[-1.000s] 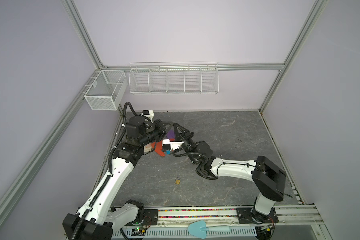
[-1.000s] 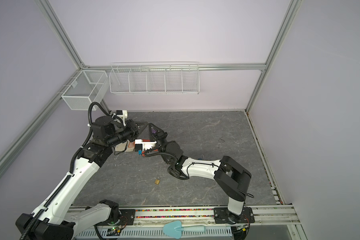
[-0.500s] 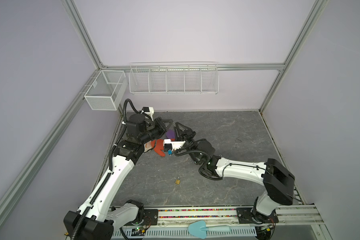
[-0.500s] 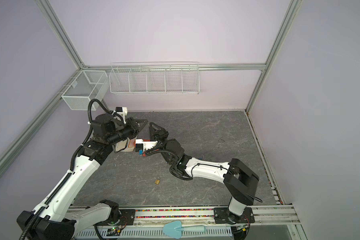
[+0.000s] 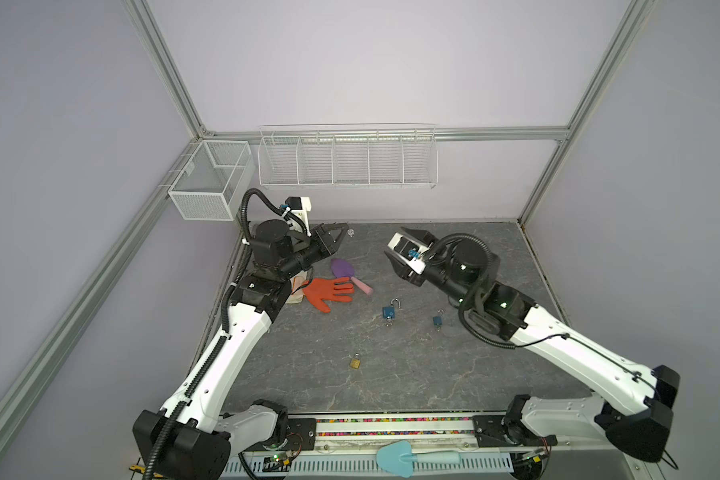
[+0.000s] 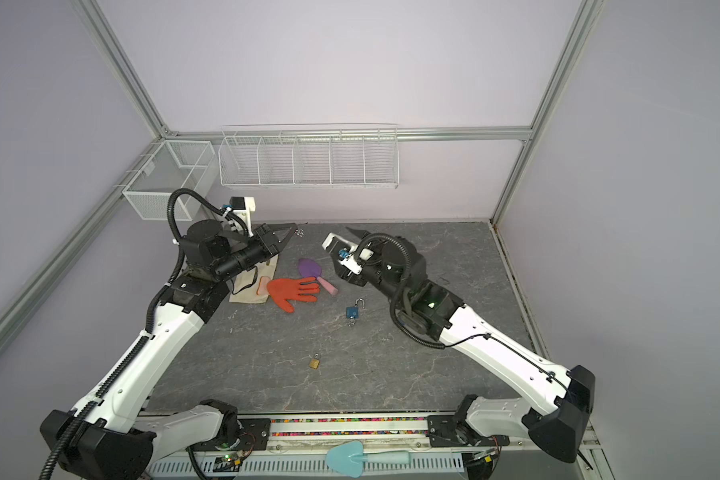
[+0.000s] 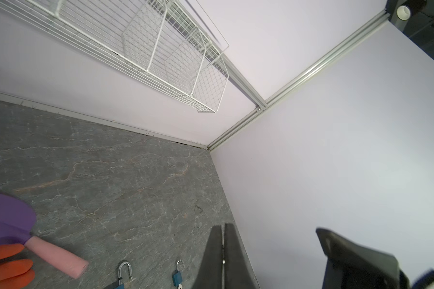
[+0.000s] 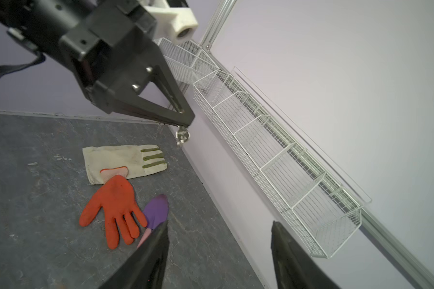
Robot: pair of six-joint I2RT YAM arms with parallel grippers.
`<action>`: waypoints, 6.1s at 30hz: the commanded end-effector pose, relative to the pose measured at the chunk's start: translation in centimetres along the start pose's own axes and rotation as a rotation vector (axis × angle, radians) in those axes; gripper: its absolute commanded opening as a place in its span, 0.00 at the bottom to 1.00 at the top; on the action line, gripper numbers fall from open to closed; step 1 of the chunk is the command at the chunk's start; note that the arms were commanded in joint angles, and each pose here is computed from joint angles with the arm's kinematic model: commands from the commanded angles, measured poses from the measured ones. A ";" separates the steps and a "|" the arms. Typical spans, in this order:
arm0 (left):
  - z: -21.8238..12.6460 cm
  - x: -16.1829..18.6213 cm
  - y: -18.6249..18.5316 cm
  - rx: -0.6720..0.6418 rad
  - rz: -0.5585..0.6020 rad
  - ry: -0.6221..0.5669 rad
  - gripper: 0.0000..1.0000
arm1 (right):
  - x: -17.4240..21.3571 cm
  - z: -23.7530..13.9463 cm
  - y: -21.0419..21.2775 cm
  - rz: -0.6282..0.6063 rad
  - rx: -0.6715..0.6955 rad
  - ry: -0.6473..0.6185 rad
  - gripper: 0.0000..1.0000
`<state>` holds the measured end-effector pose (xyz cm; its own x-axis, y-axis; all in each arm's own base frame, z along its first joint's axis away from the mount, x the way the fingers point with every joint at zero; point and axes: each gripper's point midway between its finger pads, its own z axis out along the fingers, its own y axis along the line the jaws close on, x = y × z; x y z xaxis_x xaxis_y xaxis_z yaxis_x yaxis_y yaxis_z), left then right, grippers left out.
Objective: Unlock with the key
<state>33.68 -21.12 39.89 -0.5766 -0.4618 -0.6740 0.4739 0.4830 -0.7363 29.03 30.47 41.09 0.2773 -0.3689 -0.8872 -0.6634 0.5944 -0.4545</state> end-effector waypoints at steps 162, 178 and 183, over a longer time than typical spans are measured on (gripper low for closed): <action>-8.5 35.7 18.7 -1.014 0.259 0.948 0.40 | 20.3 -5.5 14.5 1.089 -0.268 0.560 0.06; -8.4 36.3 19.7 -1.062 0.251 0.946 0.36 | 20.5 -5.8 14.7 1.078 -0.269 0.569 0.06; -8.9 36.2 19.9 -1.074 0.248 0.946 0.30 | 20.5 -5.9 14.5 1.073 -0.262 0.567 0.06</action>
<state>16.59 -22.69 1.83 -0.9690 0.1650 -0.1841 0.1632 0.9863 0.0250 21.48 27.62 17.28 -0.7910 -0.0640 -0.6085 -0.4984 0.6442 0.5801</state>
